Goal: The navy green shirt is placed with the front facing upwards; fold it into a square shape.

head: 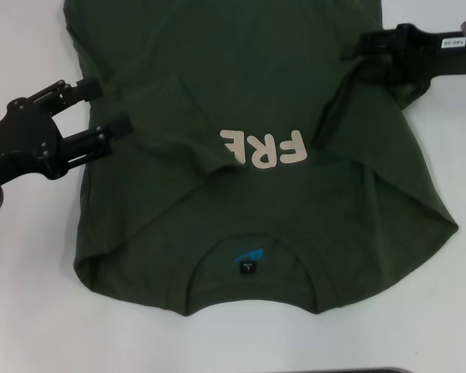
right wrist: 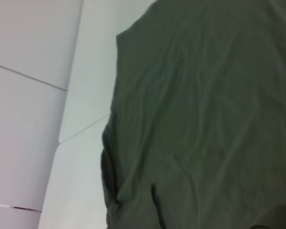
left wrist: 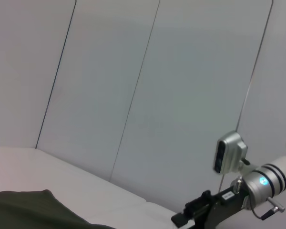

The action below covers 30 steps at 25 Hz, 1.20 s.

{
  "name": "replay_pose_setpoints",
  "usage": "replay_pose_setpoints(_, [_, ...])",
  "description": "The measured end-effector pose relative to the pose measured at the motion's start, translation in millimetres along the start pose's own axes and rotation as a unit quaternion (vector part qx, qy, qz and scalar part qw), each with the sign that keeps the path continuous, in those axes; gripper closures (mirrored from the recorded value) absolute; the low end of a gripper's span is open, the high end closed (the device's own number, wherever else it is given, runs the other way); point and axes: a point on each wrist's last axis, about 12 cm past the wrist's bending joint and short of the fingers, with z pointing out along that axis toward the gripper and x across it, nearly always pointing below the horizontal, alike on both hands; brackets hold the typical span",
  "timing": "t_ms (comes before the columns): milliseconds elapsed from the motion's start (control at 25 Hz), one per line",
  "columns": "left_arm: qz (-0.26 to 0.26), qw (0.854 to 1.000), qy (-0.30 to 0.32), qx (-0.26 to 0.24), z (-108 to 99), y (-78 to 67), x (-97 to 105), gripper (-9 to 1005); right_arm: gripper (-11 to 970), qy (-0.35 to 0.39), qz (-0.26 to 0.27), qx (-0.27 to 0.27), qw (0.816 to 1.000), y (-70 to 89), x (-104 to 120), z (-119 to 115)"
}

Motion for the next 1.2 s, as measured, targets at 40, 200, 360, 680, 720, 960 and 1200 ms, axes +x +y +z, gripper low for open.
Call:
replay_pose_setpoints(40, [0.0, 1.0, 0.0, -0.001, 0, 0.1, 0, 183, 509, -0.002, -0.008, -0.003, 1.0, 1.6, -2, -2])
replay_pose_setpoints(200, [0.0, 1.0, -0.001, -0.003, 0, 0.7, 0, 183, 383, -0.008, -0.04, -0.007, 0.999, 7.3, -10, -10])
replay_pose_setpoints(360, [0.001, 1.0, -0.003, -0.003, 0, 1.0, -1, 183, 254, -0.023, -0.061, -0.001, 0.998, 9.5, -17, -12])
replay_pose_setpoints(680, [-0.013, 1.0, -0.009, -0.011, -1, 4.3, -6, 183, 263, 0.02, -0.061, 0.051, 0.997, 2.3, -22, -34])
replay_pose_setpoints(720, [-0.024, 1.0, -0.012, -0.017, -2, 6.3, -7, 183, 262, 0.028, -0.053, 0.055, 0.997, 0.6, -20, -38])
replay_pose_setpoints(960, [-0.062, 0.997, -0.019, -0.036, -5, 13.8, -15, 183, 270, 0.038, -0.031, 0.075, 0.996, -15.6, -12, -59])
replay_pose_setpoints(1200, [-0.062, 0.997, -0.019, -0.036, -3, 13.8, -17, 184, 272, 0.036, -0.02, 0.116, 0.992, -31.2, -7, -75])
